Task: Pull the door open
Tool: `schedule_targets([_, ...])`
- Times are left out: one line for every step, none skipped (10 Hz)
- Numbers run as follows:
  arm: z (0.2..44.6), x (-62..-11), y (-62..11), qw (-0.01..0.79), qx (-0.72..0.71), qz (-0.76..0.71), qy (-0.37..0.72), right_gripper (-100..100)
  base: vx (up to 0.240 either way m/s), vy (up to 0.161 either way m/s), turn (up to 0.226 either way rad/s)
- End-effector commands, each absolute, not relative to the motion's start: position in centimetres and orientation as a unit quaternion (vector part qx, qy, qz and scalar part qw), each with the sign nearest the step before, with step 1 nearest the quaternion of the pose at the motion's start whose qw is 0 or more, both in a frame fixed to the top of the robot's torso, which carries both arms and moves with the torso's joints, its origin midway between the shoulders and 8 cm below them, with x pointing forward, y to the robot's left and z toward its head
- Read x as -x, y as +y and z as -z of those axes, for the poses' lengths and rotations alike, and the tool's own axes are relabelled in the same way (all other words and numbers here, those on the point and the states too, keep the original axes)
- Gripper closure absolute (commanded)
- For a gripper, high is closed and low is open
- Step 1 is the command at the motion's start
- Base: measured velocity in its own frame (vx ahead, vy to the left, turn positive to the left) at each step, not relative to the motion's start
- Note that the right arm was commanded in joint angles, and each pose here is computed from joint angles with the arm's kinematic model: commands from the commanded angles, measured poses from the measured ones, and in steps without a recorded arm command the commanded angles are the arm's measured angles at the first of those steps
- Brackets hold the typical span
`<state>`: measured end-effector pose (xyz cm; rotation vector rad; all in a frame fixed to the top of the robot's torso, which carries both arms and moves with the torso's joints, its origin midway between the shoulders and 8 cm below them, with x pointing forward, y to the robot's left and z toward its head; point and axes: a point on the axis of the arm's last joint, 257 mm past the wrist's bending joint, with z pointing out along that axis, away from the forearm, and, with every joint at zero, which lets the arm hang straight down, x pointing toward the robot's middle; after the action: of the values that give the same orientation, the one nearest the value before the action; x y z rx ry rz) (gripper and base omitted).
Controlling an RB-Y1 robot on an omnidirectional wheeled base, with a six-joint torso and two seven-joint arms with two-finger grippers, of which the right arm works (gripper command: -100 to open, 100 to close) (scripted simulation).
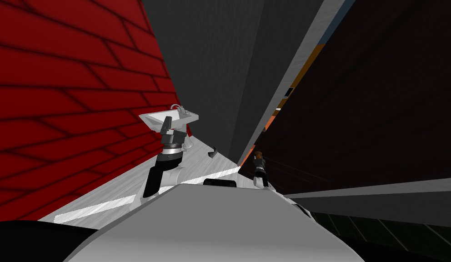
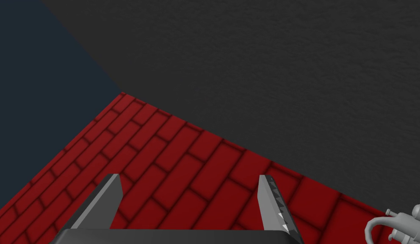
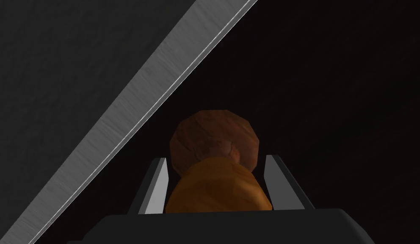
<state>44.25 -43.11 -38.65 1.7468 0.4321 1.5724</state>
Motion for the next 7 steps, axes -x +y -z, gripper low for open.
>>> schedule_targets([38.90,-44.08,-43.12,0.350,-0.687,-0.620,0.147,100,-0.048,-0.020,0.053])
schedule_targets([38.90,-44.08,-43.12,0.345,-0.688,-0.622,0.142,100,-0.038,-0.012,0.024])
schedule_targets([38.92,-44.09,-43.16,0.333,-0.691,-0.628,0.128,100,-0.033,-0.001,0.028])
schedule_targets([38.92,-44.09,-43.16,0.331,-0.692,-0.629,0.126,100,-0.019,-0.002,0.014])
schedule_targets([38.93,-44.10,-43.20,0.318,-0.695,-0.636,0.110,100,-0.020,-0.007,0.032])
schedule_targets([38.95,-44.11,-43.24,0.309,-0.696,-0.640,0.100,100,-0.036,-0.010,0.039])
schedule_targets([38.95,-44.11,-43.24,0.305,-0.697,-0.642,0.094,100,-0.030,-0.009,0.020])
